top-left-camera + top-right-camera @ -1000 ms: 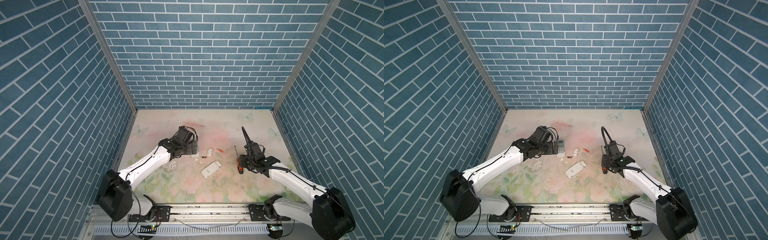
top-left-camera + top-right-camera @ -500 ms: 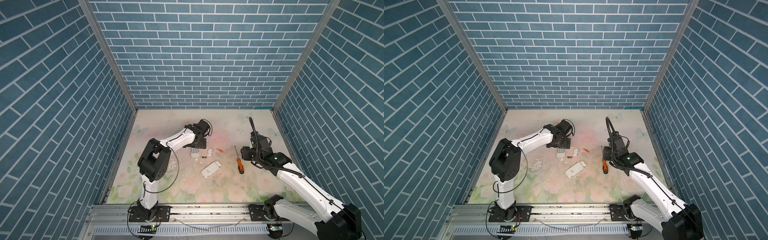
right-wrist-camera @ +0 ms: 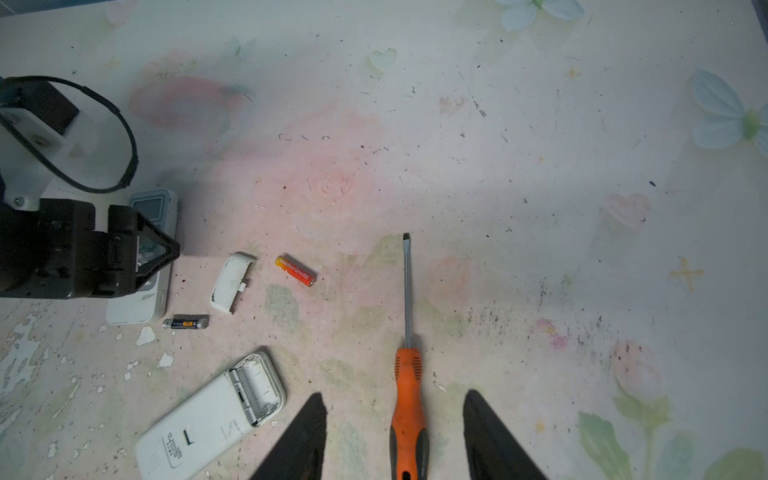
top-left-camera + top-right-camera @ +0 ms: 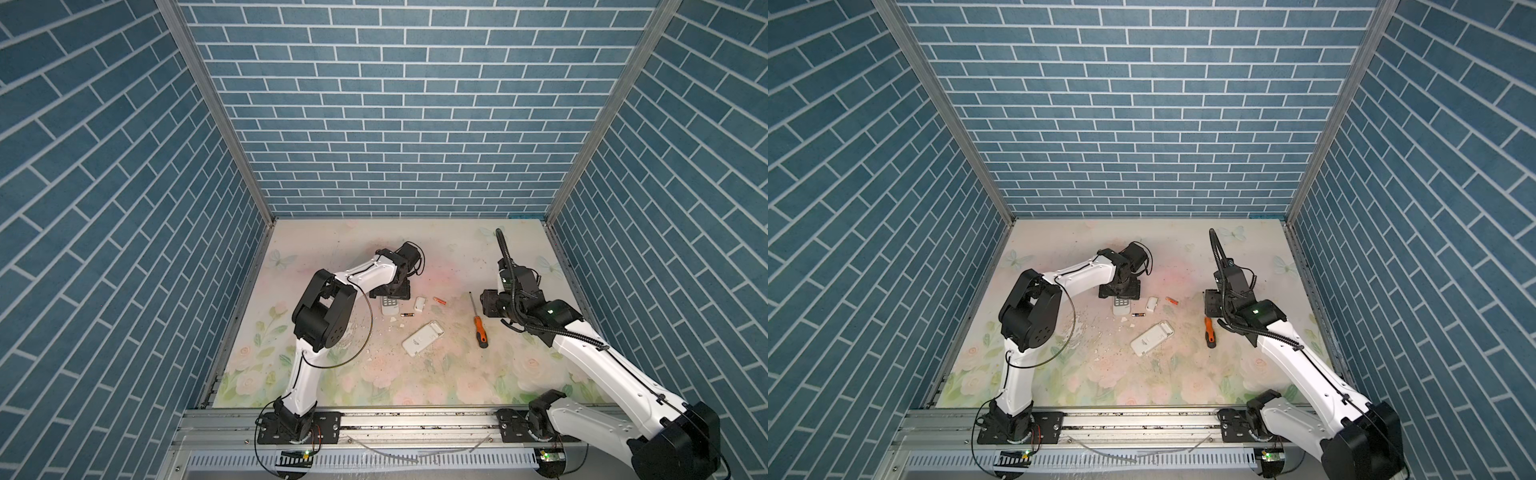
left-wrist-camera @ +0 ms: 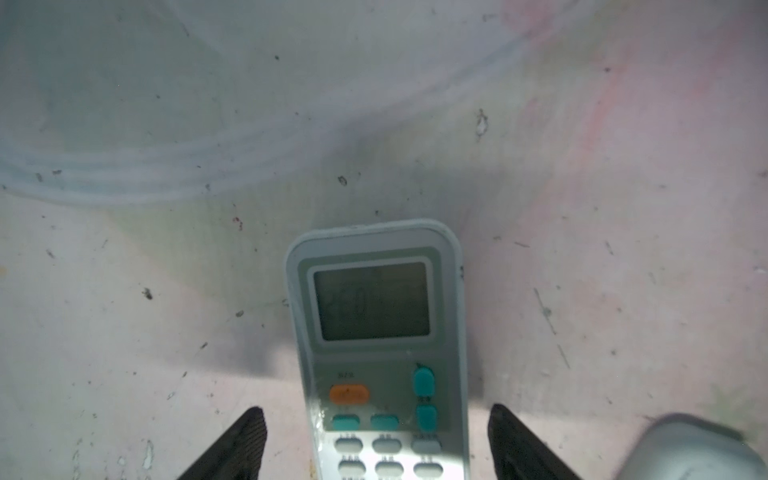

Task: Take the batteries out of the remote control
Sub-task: 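Grasp the white keypad remote by its lower end with the left gripper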

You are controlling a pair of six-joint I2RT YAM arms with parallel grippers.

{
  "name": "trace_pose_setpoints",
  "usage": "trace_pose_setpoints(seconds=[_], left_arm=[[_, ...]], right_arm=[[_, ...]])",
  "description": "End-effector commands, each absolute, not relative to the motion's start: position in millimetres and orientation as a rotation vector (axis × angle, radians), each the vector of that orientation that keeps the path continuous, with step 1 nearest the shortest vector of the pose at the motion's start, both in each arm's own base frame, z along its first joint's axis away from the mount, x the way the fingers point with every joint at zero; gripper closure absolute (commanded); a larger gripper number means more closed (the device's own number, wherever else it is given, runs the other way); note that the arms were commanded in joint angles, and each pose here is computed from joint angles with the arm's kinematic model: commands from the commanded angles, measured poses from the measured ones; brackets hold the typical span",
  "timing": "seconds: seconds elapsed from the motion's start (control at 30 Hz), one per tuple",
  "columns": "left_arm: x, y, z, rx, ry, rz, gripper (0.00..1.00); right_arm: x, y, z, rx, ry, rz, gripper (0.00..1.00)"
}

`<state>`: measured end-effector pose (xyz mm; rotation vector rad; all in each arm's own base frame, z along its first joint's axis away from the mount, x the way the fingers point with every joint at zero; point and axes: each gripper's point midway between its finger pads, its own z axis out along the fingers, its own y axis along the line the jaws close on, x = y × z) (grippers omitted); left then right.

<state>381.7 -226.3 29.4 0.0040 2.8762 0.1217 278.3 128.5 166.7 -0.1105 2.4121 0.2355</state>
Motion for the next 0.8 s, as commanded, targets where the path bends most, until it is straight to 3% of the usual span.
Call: trace_pose_setpoints(seconds=[0.0, 0.23, 0.6, 0.77], left_arm=[[379.6, -224.4, 17.6, -0.004, 2.915, 0.137, 0.18], [373.7, -215.5, -0.8, -0.015, 2.960, 0.148, 0.25], [372.4, -214.3, -3.7, -0.019, 2.972, 0.139, 0.60], [374.3, -214.5, 11.8, -0.032, 2.947, 0.099, 0.65]], right_arm=[[286.4, 128.8, 179.1, -0.118, 2.381, 0.215, 0.46], [287.5, 127.1, 170.8, -0.089, 2.394, 0.204, 0.47], [291.0, 129.3, 174.5, -0.103, 2.392, 0.201, 0.47], [293.1, 136.0, 172.3, -0.121, 2.399, 0.231, 0.49]])
